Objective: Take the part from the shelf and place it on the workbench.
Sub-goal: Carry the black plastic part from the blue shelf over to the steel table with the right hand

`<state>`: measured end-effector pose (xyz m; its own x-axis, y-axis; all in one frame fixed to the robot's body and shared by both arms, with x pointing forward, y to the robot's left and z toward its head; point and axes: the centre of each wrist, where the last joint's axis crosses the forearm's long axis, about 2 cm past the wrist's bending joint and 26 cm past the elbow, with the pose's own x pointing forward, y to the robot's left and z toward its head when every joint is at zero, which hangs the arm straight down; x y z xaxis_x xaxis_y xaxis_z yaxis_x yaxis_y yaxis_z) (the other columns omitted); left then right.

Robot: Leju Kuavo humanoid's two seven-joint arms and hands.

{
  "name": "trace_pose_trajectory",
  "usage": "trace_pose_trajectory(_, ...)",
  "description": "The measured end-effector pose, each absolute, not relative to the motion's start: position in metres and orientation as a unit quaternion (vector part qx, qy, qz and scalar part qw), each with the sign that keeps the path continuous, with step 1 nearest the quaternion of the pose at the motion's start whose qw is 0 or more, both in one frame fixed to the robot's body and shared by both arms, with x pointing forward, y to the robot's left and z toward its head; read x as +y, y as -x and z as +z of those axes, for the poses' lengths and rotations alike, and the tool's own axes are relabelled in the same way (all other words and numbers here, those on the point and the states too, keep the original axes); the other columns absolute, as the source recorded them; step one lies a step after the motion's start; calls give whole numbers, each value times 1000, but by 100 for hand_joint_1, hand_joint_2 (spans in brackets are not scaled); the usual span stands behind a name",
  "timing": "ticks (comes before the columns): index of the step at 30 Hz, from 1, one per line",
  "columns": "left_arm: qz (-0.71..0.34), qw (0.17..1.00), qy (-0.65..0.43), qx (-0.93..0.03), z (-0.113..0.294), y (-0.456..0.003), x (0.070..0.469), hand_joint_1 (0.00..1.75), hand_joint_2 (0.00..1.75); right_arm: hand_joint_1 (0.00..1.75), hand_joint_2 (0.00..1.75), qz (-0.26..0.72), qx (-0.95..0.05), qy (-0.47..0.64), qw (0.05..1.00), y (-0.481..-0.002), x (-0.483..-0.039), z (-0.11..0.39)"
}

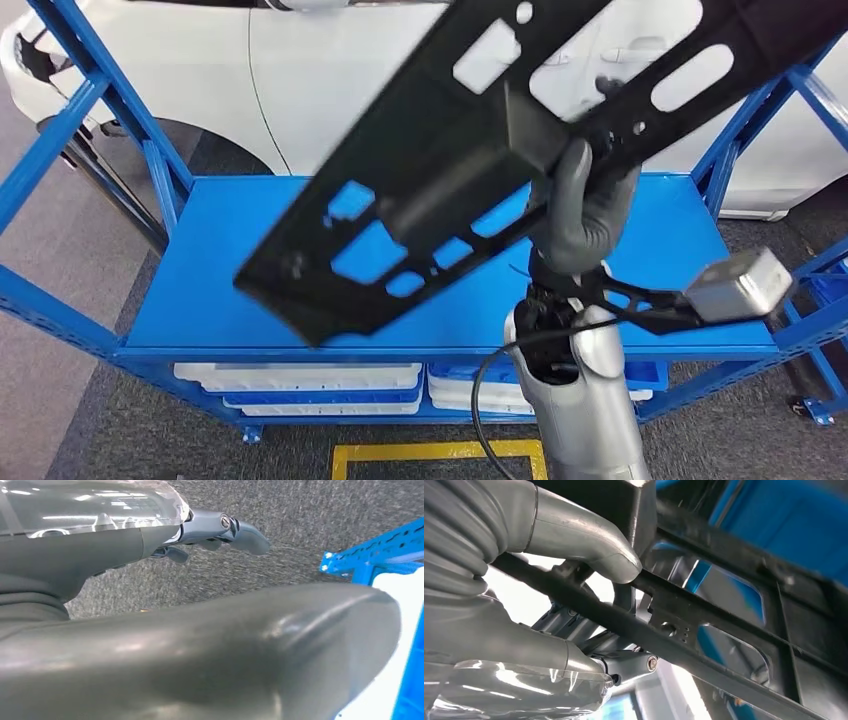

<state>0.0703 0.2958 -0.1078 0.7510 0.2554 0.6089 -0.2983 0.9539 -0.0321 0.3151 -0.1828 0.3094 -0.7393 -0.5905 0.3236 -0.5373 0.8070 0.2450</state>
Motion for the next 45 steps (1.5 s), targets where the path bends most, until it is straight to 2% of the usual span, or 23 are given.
trace_pose_trajectory(6,151,932,-33,-328,-108,-67,299,0,0,175,175,-33,-910,-363,196,-283,-180,284)
trace_pose_trajectory(12,148,932,-34,-329,-109,-65,300,0,0,175,175,-6,-905,-376,199,-270,-178,278)
trace_pose_trajectory(45,144,932,-41,-330,-108,-68,304,0,0,175,175,5,-900,-391,190,-260,-179,283)
